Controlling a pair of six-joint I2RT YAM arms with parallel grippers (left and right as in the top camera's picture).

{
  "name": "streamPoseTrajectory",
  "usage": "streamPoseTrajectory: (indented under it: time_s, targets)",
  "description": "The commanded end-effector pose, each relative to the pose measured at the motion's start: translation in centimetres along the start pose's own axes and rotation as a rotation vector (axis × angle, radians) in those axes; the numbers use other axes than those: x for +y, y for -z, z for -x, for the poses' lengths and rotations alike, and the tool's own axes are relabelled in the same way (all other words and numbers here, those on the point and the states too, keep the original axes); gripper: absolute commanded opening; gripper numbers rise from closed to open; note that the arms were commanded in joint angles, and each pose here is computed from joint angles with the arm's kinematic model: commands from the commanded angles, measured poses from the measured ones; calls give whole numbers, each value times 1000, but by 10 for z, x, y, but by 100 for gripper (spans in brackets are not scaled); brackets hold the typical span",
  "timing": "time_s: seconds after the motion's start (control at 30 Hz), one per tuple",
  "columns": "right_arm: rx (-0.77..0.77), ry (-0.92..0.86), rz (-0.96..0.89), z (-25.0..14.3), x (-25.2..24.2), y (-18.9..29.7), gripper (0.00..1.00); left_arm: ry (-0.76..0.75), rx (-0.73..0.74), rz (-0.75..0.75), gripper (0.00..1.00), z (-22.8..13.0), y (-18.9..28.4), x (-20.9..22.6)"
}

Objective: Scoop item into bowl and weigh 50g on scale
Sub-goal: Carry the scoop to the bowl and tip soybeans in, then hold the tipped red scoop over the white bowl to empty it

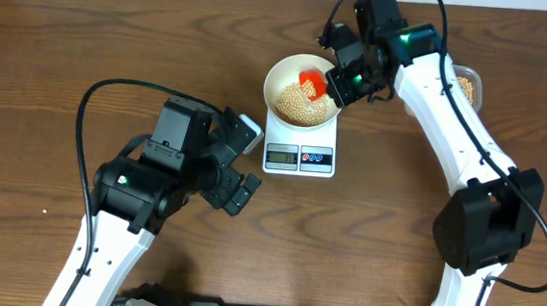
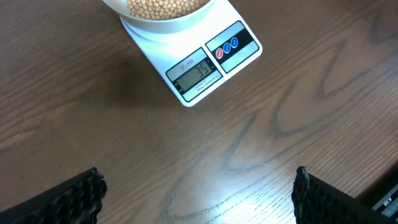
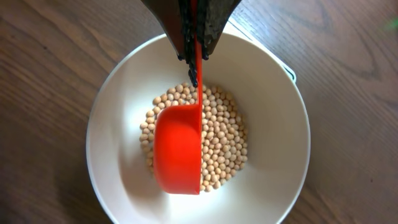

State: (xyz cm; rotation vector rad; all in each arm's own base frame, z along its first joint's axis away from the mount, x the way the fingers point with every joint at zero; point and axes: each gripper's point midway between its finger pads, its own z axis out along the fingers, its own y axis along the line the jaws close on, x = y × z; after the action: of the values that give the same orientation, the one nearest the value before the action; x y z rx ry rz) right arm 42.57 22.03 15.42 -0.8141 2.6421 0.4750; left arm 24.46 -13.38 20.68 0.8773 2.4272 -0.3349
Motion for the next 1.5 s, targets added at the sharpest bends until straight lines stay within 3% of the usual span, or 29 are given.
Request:
streamPoseTrajectory:
  time_s: [0.0, 0.7, 1.47]
  targets:
    - [-24, 38, -15, 9, 4, 7, 1, 9, 13, -3, 98, -3, -3, -1]
    - [-25, 52, -13, 10, 7, 7, 1, 9, 13, -2, 98, -3, -3, 0]
    - [-32, 194, -47, 14, 10, 5, 1, 9, 13, -2, 98, -3, -3, 0]
